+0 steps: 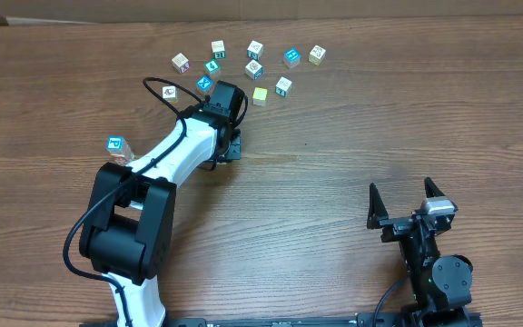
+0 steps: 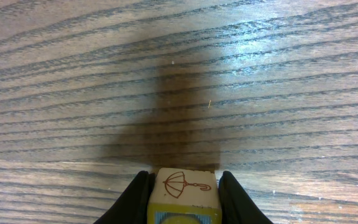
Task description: Form a tower
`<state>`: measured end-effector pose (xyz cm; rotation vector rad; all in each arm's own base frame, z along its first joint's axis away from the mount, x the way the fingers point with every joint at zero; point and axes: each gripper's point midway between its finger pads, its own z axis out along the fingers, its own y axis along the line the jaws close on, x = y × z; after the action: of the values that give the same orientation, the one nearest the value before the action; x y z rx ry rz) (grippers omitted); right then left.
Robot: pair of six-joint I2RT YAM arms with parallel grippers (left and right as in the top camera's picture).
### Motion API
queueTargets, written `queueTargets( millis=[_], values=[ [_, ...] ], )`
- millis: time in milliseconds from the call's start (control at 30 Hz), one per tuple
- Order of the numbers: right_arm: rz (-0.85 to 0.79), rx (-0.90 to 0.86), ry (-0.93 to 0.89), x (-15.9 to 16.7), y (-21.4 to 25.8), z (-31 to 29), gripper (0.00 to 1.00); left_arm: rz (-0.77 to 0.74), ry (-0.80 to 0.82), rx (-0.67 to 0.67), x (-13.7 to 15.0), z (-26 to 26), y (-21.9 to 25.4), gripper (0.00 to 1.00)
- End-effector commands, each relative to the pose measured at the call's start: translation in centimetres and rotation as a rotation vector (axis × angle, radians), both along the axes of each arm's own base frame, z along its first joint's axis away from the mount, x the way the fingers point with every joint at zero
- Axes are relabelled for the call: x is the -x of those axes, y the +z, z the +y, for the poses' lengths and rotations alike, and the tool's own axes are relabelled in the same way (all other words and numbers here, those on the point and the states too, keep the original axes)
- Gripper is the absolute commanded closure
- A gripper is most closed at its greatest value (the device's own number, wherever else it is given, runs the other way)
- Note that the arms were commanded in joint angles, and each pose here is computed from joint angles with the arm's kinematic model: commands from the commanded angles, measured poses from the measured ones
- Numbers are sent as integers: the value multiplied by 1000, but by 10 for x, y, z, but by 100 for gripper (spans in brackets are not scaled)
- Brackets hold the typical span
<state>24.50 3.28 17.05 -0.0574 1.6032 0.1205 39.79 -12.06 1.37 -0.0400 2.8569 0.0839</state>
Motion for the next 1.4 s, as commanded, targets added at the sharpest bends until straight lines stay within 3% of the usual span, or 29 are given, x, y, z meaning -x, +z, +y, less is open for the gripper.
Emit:
queueTargets(
  millis=[0, 233, 467, 633, 833, 1100, 1367],
  values=[
    [5, 2, -3, -1, -4, -1, 0, -4, 5, -9, 2, 2, 2, 79],
    [5, 2, -3, -1, -4, -1, 0, -3, 5, -9, 2, 2, 2, 79],
    [5, 2, -3, -1, -4, -1, 0, -3, 5, -9, 2, 2, 2, 89],
    [5, 2, -3, -1, -4, -1, 0, -1, 5, -10, 3, 2, 2, 89],
    [5, 2, -3, -1, -4, -1, 0, -3, 5, -9, 2, 2, 2, 75],
    [5, 2, -3, -1, -4, -1, 0, -6, 5, -8, 1, 2, 2, 72],
    [5, 2, -3, -1, -4, -1, 0, -5, 4, -8, 1, 2, 2, 62]
  ],
)
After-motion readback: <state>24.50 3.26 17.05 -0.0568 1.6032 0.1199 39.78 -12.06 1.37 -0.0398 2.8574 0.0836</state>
